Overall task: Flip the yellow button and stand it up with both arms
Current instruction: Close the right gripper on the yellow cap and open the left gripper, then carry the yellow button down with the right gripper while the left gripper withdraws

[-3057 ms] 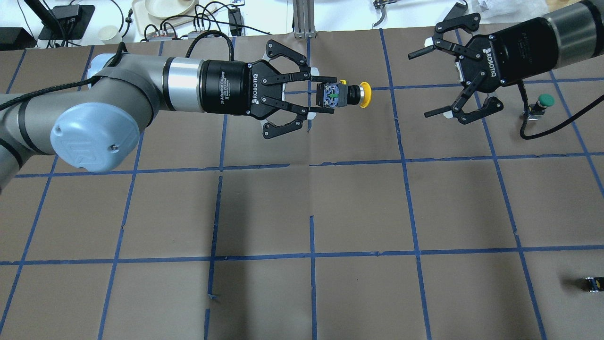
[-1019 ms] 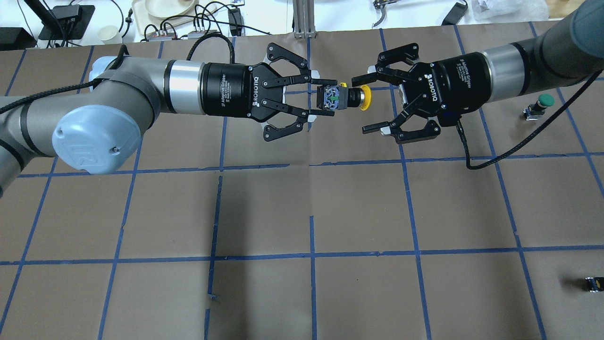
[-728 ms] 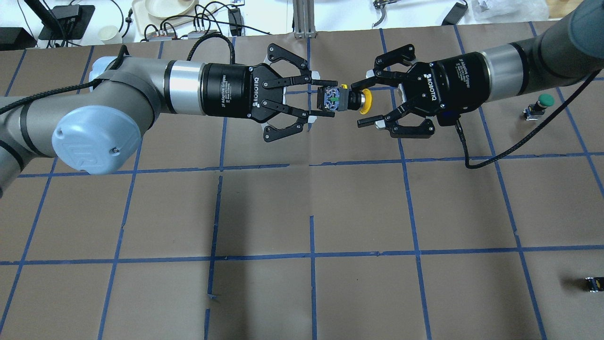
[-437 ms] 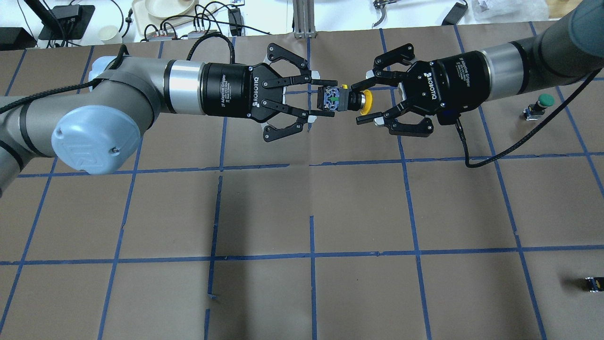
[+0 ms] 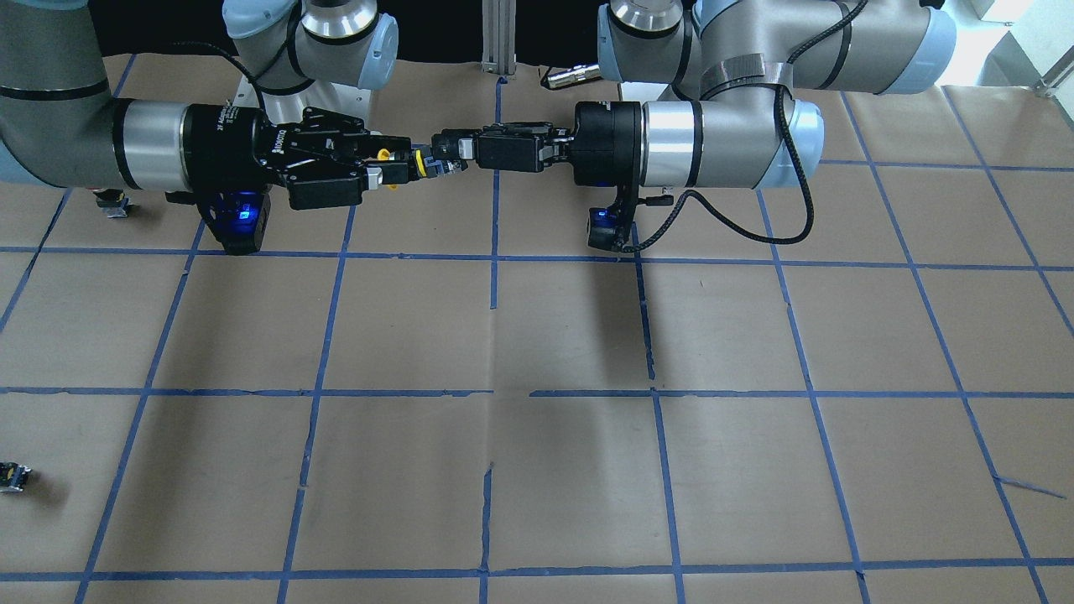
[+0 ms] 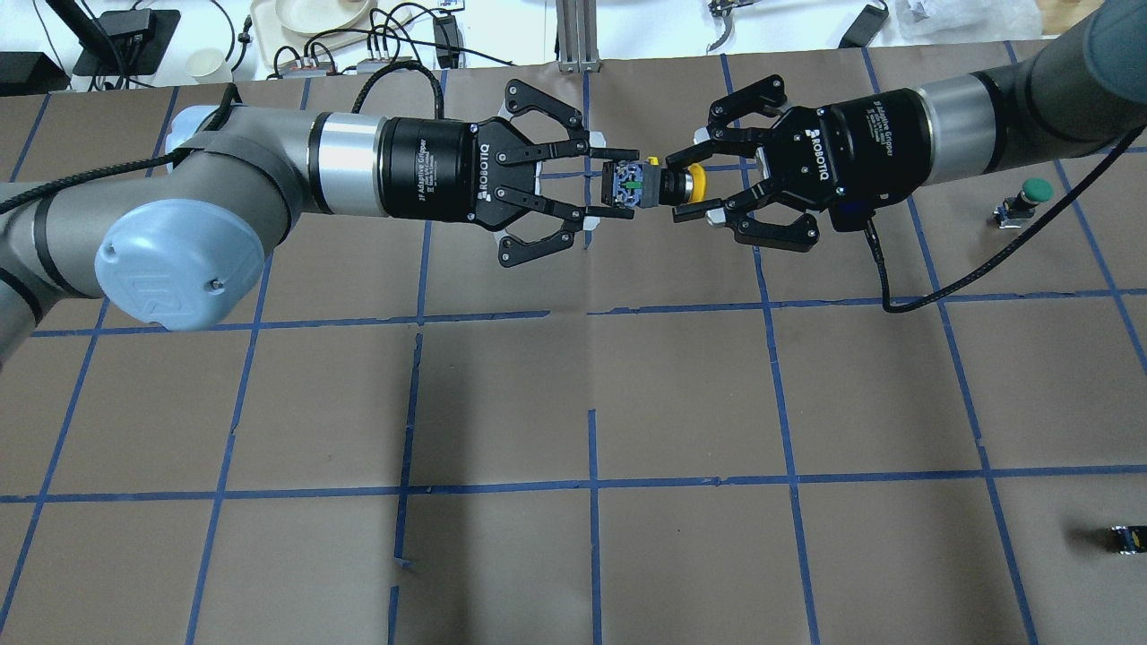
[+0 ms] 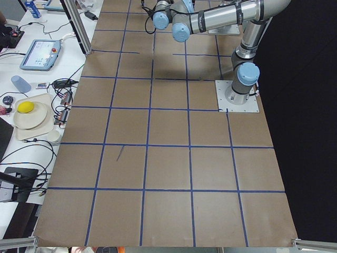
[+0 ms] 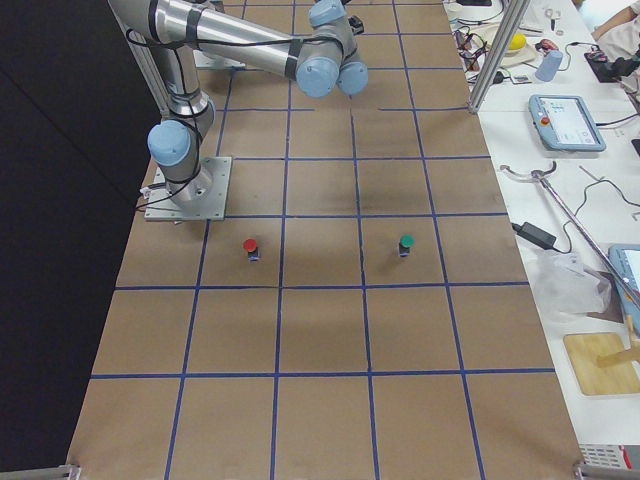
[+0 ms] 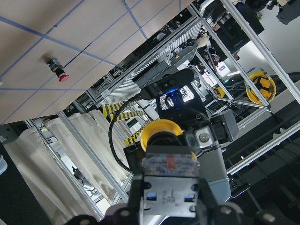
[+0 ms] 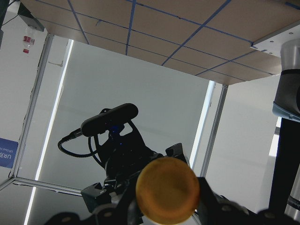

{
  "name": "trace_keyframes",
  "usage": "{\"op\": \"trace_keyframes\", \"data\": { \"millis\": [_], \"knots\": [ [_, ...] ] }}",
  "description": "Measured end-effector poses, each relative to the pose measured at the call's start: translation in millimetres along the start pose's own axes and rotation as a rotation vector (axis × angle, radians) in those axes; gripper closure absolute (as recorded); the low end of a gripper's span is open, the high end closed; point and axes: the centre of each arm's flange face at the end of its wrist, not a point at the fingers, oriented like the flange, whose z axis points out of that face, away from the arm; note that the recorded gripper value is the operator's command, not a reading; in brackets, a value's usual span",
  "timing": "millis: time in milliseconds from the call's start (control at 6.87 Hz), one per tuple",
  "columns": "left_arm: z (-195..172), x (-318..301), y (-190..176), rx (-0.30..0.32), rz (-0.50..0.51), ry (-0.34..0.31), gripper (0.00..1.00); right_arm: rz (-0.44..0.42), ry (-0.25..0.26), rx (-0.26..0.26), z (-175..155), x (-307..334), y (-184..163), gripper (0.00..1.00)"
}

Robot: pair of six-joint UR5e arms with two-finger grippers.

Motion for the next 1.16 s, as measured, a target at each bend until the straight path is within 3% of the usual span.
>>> {"op": "trace_keyframes", "data": {
  "millis": [291, 582, 728, 1019, 1165],
  "knots": [
    [-3.9, 2.6, 1.3, 0.003, -0.001, 0.009, 0.0, -0.01, -0.008, 0.005, -3.1, -2.2, 1.0, 0.84],
    [-11.0, 8.4, 3.3, 0.023, 0.006, 0.004, 0.01, -0.078, 0.002, 0.044, -15.7, -8.3, 0.4, 0.85],
    [-26.0, 13.8, 0.4, 0.092, 0.028, -0.042, 0.02, -0.146, 0.059, 0.098, -29.3, -10.0, -2.4, 0.85],
    [-80.0, 32.8, -5.4, 0.354, 0.098, -0.199, 0.01, -0.296, 0.291, 0.299, -71.6, -5.7, -17.2, 0.85],
    [-99.5, 42.5, -2.5, 0.493, 0.15, -0.313, 0.01, -0.362, 0.421, 0.423, -92.5, -4.6, -25.6, 0.85]
  ]
}}
